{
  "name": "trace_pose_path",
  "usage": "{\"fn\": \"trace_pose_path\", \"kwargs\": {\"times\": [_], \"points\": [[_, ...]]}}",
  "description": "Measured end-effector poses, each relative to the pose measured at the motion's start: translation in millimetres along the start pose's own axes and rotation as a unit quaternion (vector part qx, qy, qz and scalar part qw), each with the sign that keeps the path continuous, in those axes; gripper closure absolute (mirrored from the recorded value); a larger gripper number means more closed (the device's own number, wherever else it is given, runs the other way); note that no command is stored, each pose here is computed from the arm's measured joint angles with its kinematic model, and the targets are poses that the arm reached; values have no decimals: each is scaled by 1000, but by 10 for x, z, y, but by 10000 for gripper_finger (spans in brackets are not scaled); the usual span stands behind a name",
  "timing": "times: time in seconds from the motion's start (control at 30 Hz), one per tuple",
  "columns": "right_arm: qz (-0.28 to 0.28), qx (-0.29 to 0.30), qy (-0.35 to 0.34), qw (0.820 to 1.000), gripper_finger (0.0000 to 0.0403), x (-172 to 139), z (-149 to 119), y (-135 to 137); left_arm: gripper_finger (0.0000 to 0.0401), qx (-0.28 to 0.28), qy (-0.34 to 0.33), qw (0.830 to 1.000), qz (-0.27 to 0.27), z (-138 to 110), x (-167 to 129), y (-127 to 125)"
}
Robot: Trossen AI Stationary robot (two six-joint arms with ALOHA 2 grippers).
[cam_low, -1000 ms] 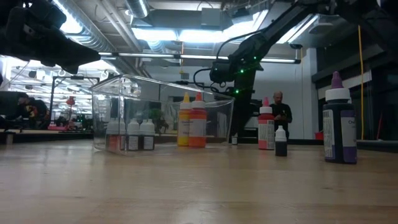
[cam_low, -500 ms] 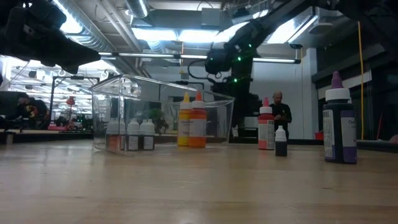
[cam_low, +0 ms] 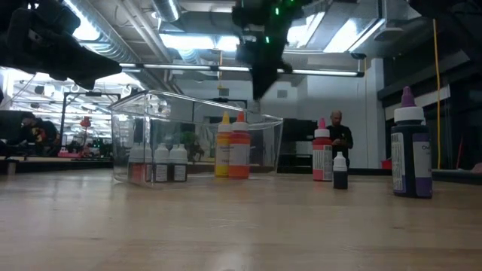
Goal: Pick & Place food coloring
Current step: Put the small blue food coloring bottle into the transparent bin
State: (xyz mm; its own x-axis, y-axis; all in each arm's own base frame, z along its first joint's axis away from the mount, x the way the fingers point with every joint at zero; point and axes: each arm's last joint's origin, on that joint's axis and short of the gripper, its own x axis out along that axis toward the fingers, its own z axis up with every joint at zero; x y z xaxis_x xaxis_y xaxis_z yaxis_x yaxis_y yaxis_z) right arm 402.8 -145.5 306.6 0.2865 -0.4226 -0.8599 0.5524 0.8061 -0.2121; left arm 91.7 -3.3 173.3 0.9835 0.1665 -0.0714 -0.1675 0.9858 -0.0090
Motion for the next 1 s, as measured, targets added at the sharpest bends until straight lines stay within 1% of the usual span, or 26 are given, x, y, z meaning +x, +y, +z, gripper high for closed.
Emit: {"fn": "trace_pose_path", "kwargs": {"times": [0.2, 0.4, 0.5, 0.63, 0.7, 0.8, 0.9, 1.0], "points": [[29, -24, -48, 998, 349, -440, 78, 291, 346, 0, 0, 1000, 0, 0, 0, 0], [56, -49, -61, 995, 349, -643, -7, 653, 349, 0, 0, 1000, 0, 0, 0, 0], [67, -60, -60, 994, 349, -657, -63, 851, 347, 0, 0, 1000, 0, 0, 0, 0], [78, -81, -57, 992, 349, -603, -122, 1106, 343, 0, 0, 1000, 0, 0, 0, 0], [85, -79, -59, 991, 349, -552, -128, 1205, 343, 0, 0, 1000, 0, 0, 0, 0], [112, -85, -60, 988, 349, -464, -137, 1362, 345, 0, 0, 1000, 0, 0, 0, 0], [131, -103, -63, 984, 349, -406, -159, 1509, 347, 0, 0, 1000, 0, 0, 0, 0], [137, -123, -64, 981, 349, -368, -195, 1627, 349, 0, 0, 1000, 0, 0, 0, 0]]}}
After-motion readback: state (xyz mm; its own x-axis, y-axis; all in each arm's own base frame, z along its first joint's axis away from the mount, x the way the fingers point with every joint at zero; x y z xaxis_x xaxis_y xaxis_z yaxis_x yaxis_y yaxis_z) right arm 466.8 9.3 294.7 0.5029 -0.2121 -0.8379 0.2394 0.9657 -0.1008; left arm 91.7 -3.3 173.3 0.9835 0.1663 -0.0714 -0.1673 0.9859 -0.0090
